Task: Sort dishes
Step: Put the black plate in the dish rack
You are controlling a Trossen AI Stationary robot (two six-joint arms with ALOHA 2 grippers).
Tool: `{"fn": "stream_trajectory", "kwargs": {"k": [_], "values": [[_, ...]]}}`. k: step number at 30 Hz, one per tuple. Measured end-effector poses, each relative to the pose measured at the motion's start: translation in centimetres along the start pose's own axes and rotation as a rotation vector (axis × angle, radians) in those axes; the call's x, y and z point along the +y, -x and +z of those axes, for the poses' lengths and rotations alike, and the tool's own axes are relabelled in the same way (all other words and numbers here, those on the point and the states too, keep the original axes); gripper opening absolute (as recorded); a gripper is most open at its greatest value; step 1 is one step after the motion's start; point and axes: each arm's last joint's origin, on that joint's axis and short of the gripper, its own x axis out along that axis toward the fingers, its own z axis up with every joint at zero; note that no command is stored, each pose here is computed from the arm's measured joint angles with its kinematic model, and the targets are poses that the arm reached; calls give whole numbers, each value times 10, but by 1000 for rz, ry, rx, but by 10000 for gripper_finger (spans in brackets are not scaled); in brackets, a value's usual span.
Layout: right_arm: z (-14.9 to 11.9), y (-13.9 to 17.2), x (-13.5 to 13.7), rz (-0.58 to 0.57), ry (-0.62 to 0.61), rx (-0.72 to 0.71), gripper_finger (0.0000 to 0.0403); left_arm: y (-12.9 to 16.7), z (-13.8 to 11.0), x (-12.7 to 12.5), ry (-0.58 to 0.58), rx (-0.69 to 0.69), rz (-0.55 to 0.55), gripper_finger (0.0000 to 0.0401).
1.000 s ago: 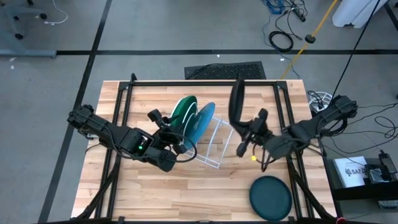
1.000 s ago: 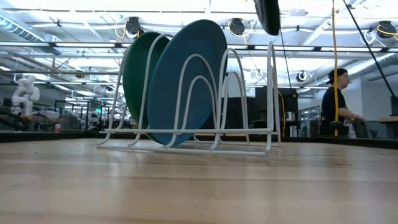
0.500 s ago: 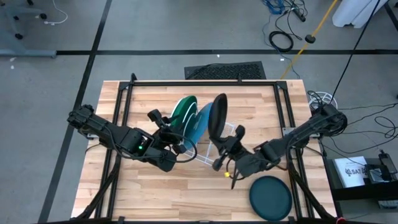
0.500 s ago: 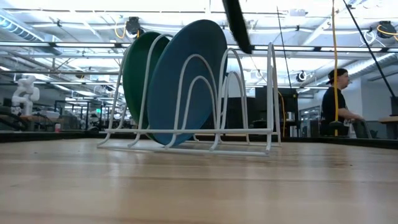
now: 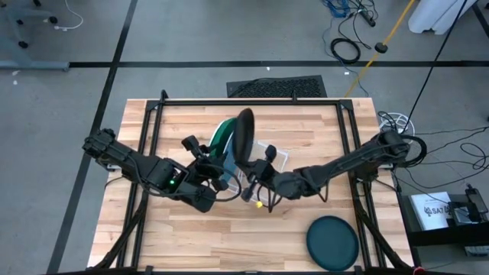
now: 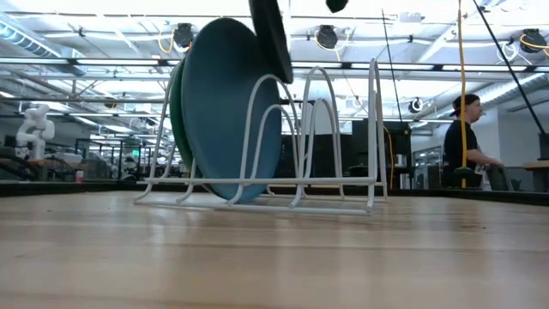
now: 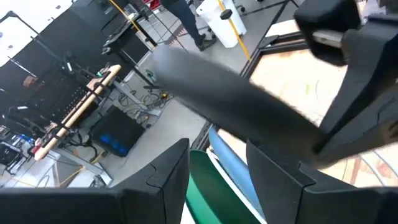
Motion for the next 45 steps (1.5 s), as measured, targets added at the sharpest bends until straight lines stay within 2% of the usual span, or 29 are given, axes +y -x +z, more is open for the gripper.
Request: {"fn": "stream_trajectory", "kwargs": {"k": [6,12,22,27,30,45], "values": [[-2,-14,-2,54,-13,-36,0,0,0,0,1,0,0,169],[0,-11,-1,63,-10,-43,0,0,0,0,1,-1,0,169],[3,15,19,49,-32,-70,0,0,0,0,-10,2,2,169],[1,33,30,-23,-29,-75,0,-2,0,1,-11,5,6,169],[0,39,34,-30,-41,-74,0,-3,0,1,-8,6,9,169],[-56,21,53,-63,-90,4,0,-1,4,-1,49,-16,-7,169]]}}
